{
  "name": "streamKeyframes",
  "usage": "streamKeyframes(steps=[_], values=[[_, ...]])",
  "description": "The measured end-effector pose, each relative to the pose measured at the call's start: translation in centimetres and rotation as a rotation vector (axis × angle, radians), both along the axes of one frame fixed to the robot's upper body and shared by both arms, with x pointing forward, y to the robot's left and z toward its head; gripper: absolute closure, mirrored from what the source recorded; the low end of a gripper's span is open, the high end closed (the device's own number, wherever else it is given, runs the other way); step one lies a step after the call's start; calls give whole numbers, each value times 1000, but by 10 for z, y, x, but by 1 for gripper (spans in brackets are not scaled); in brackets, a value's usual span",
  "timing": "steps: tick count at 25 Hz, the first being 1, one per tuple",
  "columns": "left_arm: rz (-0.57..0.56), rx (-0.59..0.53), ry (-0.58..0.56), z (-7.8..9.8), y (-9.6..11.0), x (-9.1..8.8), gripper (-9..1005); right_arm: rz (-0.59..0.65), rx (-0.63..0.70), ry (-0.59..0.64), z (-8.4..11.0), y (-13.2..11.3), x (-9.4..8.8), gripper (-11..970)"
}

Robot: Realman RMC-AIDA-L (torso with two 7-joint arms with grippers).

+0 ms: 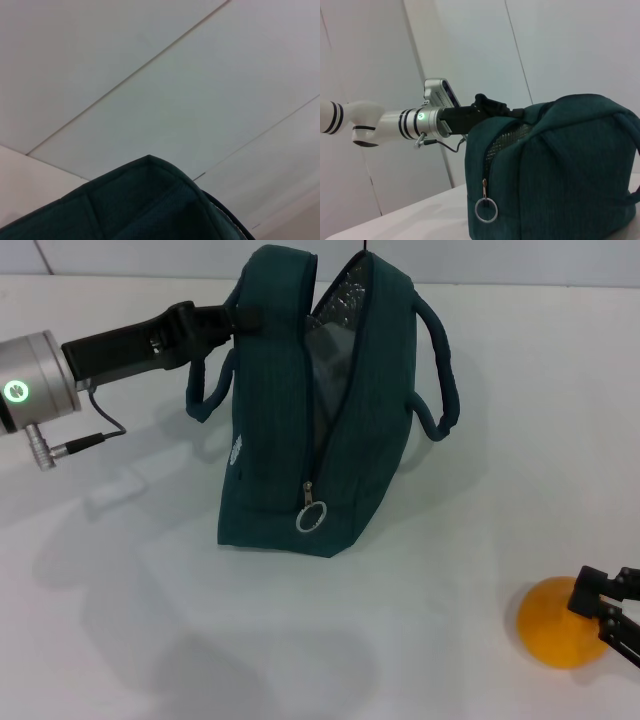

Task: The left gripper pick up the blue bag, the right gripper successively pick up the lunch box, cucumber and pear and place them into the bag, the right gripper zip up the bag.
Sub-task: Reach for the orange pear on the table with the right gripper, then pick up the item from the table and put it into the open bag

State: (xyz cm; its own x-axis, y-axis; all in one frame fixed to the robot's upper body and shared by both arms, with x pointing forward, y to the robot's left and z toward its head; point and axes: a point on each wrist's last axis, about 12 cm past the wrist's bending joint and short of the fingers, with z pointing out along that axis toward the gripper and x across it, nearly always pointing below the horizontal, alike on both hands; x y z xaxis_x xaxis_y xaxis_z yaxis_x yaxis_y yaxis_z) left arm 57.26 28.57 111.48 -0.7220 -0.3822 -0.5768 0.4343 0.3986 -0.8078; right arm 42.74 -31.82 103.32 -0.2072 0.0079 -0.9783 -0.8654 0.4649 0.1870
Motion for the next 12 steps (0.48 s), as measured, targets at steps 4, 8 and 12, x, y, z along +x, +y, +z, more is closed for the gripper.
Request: streamKeyframes(steps=[4, 8, 12], values=[[0, -2, 1, -1, 0, -1, 940, 2, -2, 0, 0, 1, 1, 769], [3, -4, 4, -2, 1, -2, 940, 0, -2, 0, 0, 1, 1, 795], [3, -13, 2, -1, 2, -3, 940, 0, -4, -4, 0, 1, 1, 822]])
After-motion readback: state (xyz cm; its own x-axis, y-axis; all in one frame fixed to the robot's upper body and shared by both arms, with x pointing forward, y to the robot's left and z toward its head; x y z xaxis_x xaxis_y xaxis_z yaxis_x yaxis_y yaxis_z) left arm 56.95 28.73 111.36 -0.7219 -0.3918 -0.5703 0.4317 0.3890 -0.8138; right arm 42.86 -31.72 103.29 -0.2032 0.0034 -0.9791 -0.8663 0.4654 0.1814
